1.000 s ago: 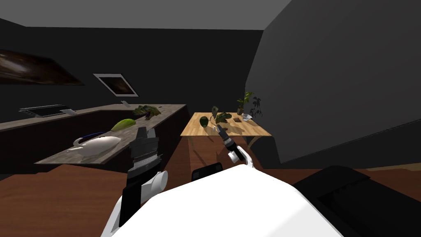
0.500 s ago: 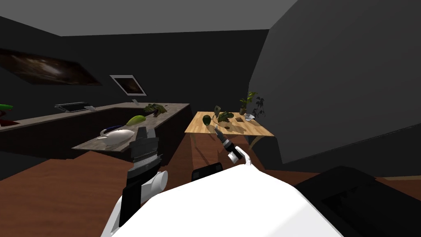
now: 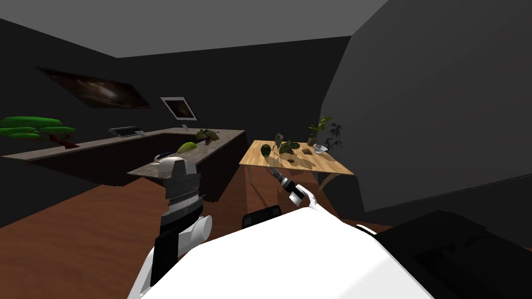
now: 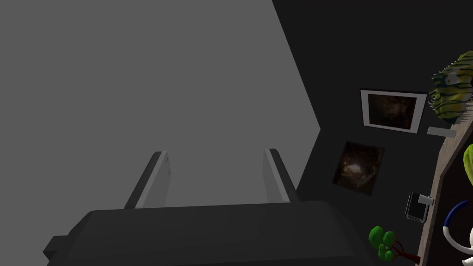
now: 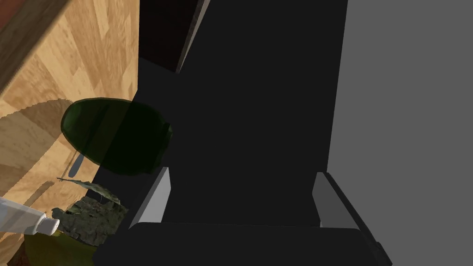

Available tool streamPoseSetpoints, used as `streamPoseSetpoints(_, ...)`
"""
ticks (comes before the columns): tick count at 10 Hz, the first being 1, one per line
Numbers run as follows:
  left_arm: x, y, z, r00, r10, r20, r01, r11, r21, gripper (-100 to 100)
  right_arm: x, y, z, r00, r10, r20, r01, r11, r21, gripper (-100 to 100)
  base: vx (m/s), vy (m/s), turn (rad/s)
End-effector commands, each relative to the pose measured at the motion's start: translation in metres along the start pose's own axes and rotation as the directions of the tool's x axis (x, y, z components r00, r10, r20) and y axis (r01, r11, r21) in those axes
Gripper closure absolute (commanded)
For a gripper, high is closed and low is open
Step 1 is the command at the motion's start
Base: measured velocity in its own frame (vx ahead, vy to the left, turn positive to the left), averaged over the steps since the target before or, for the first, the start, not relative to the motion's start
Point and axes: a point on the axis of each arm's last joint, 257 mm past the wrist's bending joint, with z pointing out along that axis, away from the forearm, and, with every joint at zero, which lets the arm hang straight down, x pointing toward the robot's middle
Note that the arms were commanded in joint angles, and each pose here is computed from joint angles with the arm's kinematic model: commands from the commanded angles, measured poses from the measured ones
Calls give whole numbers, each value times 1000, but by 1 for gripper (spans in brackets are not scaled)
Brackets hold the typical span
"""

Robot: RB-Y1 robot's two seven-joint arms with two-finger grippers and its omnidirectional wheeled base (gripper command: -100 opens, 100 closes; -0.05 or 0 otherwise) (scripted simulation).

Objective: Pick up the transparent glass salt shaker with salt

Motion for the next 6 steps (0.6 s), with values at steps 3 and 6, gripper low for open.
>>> streamPoseSetpoints(3,0,0,0,1000,0,0,0,1000,0,0,9,-59,-15,997,-19,-80,31,989,147,-100,-29,29,147)
streamPoseSetpoints(6,0,0,0,1000,0,0,0,1000,0,0,11,-113,-38,990,-21,-140,61,956,287,-100,-17,30,187)
